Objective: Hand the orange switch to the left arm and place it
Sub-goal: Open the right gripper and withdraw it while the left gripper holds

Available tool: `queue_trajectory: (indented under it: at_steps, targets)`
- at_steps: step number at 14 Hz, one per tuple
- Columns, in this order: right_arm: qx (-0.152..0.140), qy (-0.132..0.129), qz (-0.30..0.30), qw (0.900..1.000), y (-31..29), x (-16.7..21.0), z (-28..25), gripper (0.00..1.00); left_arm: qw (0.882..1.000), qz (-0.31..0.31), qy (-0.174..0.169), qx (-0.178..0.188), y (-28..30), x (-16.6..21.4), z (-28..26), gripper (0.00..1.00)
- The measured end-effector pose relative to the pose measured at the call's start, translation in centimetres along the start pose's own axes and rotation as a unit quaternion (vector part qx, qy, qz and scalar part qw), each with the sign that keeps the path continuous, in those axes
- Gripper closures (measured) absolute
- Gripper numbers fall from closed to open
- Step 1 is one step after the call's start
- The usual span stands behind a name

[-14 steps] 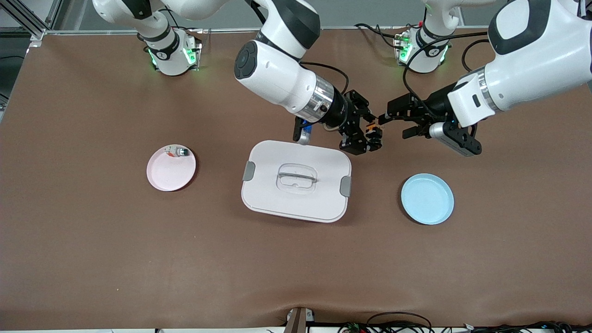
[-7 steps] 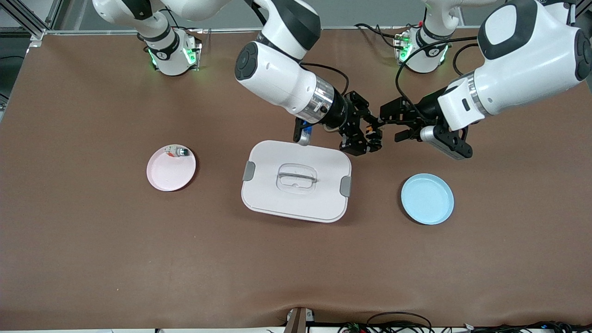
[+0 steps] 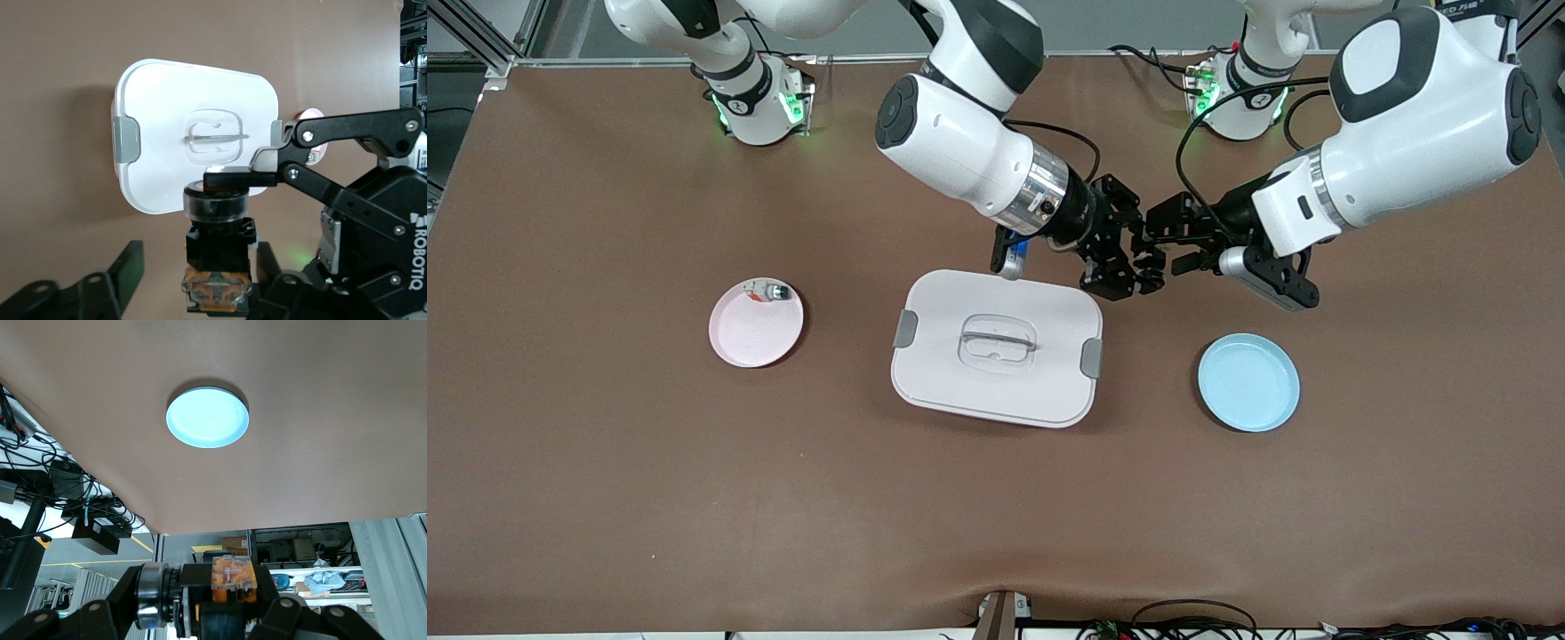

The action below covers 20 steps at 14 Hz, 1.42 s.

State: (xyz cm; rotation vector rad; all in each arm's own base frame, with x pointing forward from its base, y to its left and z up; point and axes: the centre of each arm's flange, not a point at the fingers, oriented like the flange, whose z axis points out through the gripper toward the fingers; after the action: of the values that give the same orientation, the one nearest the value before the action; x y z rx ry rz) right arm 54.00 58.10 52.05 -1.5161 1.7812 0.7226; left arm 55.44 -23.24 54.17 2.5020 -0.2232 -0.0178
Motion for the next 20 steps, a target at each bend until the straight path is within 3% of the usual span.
queue_trajectory:
  at_steps: [1, 4, 9, 10, 12, 14, 17, 18, 20]
  targets:
    - [0.000, 0.000, 0.000, 1.000, 0.0, 0.0, 0.0, 0.27, 1.000, 0.000, 0.000, 0.000, 0.0, 0.0, 0.0, 0.29]
    - [-0.001, 0.002, 0.002, 1.000, 0.0, 0.3, 0.4, 0.27, 1.000, -0.002, 0.000, -0.009, 0.3, 0.0, 0.1, 0.60]
    - [-0.003, 0.002, 0.004, 1.000, 0.1, 0.3, 0.6, 0.27, 1.000, -0.004, -0.005, -0.009, 0.2, -0.1, 0.1, 0.60]
    - [-0.003, 0.001, 0.004, 1.000, 0.2, 0.3, 0.6, 0.22, 1.000, -0.004, -0.008, -0.008, 0.1, -0.1, 0.1, 0.60]
    - [-0.001, 0.000, 0.001, 1.000, 0.1, 0.2, 0.5, 0.02, 1.000, -0.005, -0.014, -0.007, -0.1, -0.2, 0.1, 0.60]
    - [-0.002, 0.002, -0.012, 1.000, -0.1, 0.2, 0.3, 0.00, 1.000, -0.007, -0.019, -0.007, -0.4, -0.3, 0.0, 0.60]
    - [-0.046, 0.037, -0.076, 0.995, -1.0, 1.8, 0.1, 0.00, 1.000, -0.004, -0.021, 0.013, -1.2, -0.3, -0.3, 0.60]
    - [-0.071, 0.054, -0.110, 0.990, -1.8, 2.9, -0.2, 0.00, 0.999, -0.001, -0.022, 0.023, -1.6, -0.3, -0.4, 0.60]
    - [-0.131, 0.077, -0.195, 0.969, -3.8, 5.4, -1.5, 0.00, 0.998, 0.009, -0.027, 0.052, -2.5, -0.3, -0.6, 0.60]
